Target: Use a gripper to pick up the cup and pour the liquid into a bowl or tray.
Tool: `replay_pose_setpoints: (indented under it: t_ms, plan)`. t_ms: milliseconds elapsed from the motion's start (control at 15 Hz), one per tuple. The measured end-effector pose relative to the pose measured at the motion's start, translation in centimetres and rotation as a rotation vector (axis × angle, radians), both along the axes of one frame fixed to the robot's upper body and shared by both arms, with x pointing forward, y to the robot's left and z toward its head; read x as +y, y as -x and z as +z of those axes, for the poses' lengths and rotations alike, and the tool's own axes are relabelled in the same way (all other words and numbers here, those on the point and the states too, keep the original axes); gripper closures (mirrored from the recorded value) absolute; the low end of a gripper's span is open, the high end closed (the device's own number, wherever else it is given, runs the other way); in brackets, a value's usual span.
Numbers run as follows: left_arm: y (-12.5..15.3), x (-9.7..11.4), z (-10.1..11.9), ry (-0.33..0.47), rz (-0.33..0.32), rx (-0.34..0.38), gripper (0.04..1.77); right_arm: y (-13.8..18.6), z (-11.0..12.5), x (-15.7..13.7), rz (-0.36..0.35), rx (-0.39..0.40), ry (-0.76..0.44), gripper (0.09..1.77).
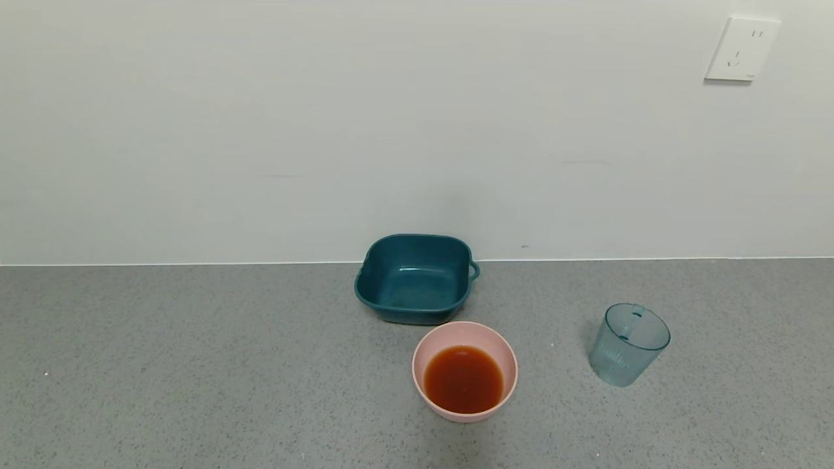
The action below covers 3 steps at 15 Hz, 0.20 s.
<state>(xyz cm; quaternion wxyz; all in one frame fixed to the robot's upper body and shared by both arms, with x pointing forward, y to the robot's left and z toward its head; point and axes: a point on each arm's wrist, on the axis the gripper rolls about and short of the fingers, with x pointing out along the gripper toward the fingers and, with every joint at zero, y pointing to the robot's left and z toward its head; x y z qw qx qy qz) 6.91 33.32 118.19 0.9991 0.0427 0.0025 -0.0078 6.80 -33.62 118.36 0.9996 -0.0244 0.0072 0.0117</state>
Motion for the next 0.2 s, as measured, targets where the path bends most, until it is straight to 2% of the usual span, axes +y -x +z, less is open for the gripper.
replay_pose_setpoints:
  t_ms: [200]
  plan:
    - [0.00,0.00,0.00,0.000,0.000,0.000,0.09,-0.01,-0.02,0.00,0.000,0.000,0.000,0.16]
